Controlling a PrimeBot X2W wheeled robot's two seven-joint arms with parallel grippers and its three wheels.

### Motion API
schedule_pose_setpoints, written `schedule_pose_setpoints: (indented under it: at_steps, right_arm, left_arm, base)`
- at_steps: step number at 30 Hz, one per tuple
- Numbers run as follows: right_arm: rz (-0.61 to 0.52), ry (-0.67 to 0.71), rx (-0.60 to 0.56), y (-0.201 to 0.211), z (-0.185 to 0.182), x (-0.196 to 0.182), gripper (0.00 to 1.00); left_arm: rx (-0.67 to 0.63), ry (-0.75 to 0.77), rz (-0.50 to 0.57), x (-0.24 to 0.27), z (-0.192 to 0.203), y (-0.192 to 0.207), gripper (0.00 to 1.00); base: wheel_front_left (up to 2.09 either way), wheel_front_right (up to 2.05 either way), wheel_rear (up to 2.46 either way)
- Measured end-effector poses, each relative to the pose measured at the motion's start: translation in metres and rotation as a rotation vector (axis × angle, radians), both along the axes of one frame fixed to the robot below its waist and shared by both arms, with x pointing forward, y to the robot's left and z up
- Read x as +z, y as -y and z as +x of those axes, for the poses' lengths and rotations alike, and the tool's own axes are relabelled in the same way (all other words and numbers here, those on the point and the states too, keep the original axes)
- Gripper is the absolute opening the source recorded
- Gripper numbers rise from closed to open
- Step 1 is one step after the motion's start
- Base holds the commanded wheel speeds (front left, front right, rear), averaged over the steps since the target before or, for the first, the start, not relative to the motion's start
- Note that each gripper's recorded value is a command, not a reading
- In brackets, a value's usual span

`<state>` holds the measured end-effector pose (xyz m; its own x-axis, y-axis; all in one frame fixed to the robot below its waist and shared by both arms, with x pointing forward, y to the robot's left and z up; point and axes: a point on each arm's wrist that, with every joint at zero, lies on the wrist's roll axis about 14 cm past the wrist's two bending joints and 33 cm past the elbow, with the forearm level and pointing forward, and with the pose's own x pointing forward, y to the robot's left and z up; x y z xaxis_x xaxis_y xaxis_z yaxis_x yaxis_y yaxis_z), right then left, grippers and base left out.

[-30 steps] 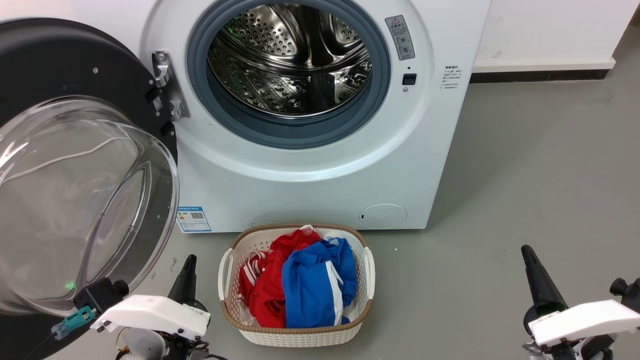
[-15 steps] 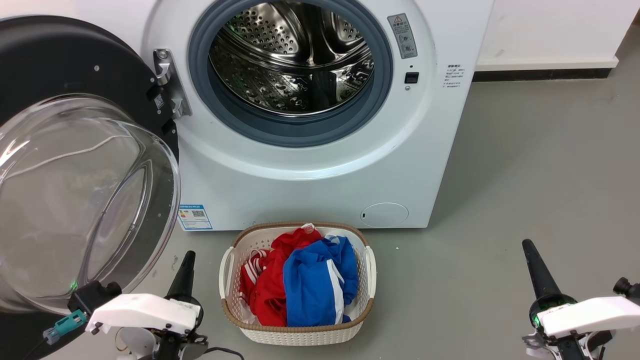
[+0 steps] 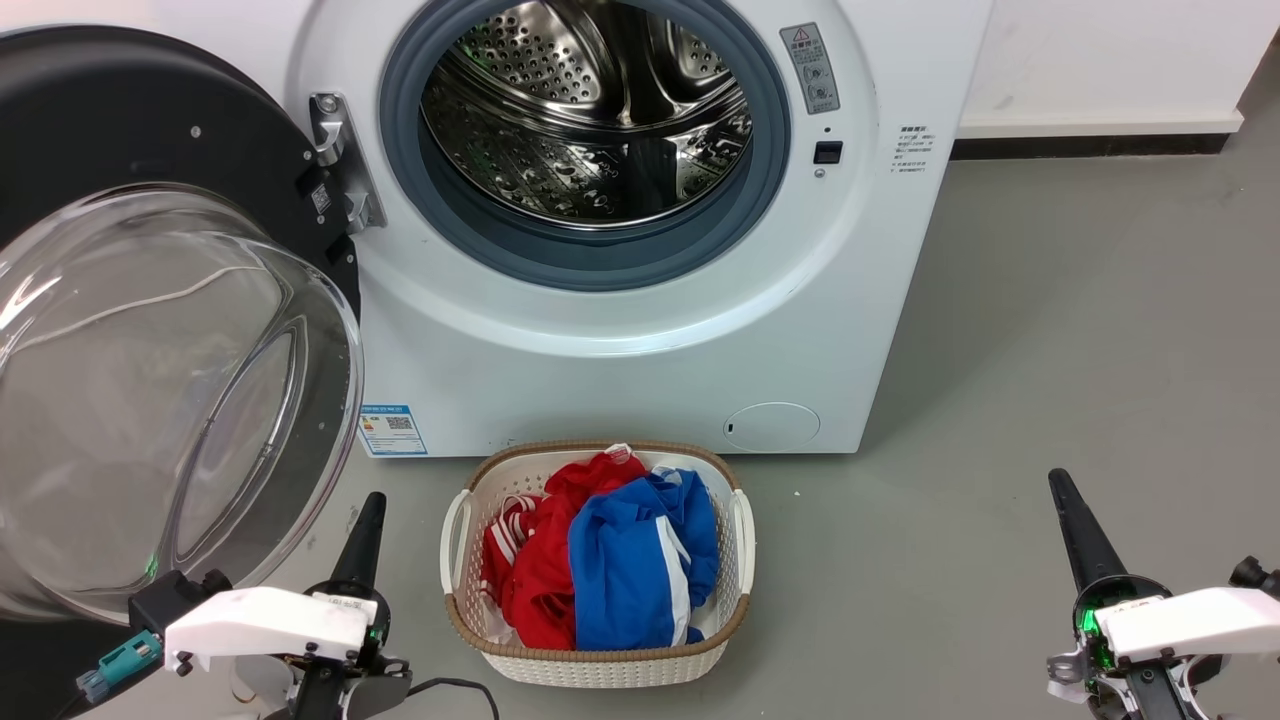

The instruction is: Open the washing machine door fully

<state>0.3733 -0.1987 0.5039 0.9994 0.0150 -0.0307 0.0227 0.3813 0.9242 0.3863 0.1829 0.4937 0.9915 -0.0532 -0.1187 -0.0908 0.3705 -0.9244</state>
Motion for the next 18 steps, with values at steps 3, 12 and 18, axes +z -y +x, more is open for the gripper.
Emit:
schedule_pose_setpoints:
  at_steps: [3,12,18]
  right_arm:
    - [0.03,0.0,-0.003,0.0003,0.0005,-0.0005,0.0]
    - [0.112,0.003,-0.008,0.0005,0.0033,-0.0003,0.0]
    - [0.179,0.008,-0.011,0.0006,0.0061,0.0002,0.0]
  left_arm:
    - [0.004,0.004,-0.029,0.0004,0.0001,-0.001,0.0]
    - [0.018,0.019,-0.111,0.0021,0.0004,-0.0035,0.0]
    - [0.031,0.036,-0.175,0.0047,0.0013,-0.0068,0.0]
  base:
    - [0.0,0.0,0.0]
    - [0.0,0.0,0.0]
    - [0.0,0.0,0.0]
